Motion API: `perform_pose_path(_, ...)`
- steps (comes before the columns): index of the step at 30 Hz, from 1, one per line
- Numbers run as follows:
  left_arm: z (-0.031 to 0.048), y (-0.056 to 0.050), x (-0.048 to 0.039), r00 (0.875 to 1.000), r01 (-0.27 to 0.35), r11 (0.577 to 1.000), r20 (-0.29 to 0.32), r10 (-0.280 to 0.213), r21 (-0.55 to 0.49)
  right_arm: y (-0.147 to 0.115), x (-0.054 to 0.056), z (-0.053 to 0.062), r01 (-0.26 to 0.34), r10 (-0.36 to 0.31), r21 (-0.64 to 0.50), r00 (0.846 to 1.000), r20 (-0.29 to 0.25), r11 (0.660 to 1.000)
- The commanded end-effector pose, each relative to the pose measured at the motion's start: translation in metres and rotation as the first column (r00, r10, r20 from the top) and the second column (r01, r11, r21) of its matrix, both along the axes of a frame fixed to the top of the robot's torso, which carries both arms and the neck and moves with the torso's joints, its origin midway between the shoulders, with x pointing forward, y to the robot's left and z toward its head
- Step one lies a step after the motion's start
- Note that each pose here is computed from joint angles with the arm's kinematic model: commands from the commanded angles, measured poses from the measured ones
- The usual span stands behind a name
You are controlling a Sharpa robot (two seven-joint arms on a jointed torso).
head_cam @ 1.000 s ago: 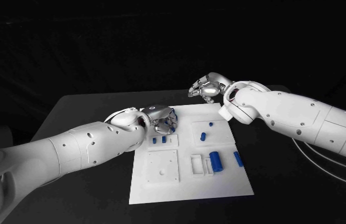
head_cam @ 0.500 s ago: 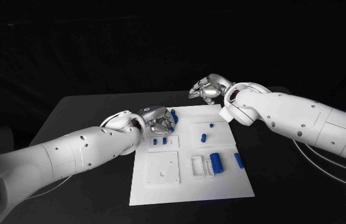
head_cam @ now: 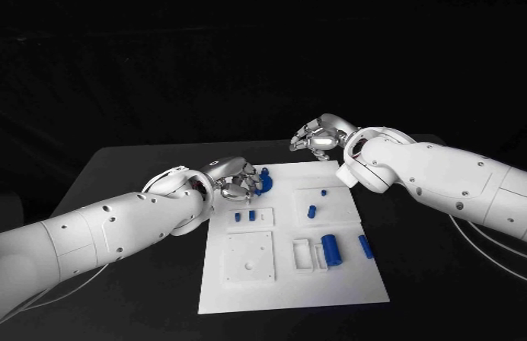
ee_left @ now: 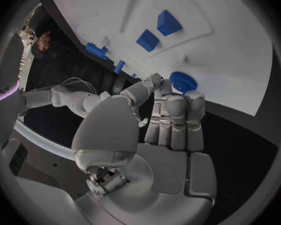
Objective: Assemble the parts on the task board
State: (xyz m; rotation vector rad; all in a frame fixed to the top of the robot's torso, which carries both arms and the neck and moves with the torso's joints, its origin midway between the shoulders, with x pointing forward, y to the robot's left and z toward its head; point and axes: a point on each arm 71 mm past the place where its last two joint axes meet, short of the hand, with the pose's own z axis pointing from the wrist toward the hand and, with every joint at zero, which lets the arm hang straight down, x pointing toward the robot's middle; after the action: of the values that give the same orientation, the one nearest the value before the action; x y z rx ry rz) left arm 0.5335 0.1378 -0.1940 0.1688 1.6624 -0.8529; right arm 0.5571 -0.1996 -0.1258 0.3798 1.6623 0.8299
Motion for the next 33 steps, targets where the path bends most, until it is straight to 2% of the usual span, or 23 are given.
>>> perform_pose_path(1,-0.0029,0.005,-0.0011,0.999,0.001,1.000,-0.052,0.000,0.018,-0.001,0.000,0.000,-0.007,0.007,-0.002,1.000,0.004,1.000)
perform_pose_path(5,-0.0041,0.012,-0.0006,0.998,-0.008,0.999,-0.062,0.010,0.033,-0.001,0.000,0.000,-0.008,0.008,-0.002,1.000,0.004,1.000)
perform_pose_path(12,-0.0063,0.016,0.0003,0.998,-0.005,0.997,-0.062,0.009,0.073,-0.001,0.000,0.000,-0.006,0.006,-0.002,1.000,0.004,1.000)
perform_pose_path(20,-0.0075,0.018,0.0026,0.999,-0.005,0.994,-0.043,0.009,0.113,-0.001,0.000,0.000,-0.007,0.007,-0.002,1.000,0.003,1.000)
perform_pose_path(33,-0.0088,0.017,0.0034,0.999,-0.002,0.992,-0.053,0.008,0.124,-0.001,0.000,0.000,-0.007,0.007,-0.002,1.000,0.003,1.000)
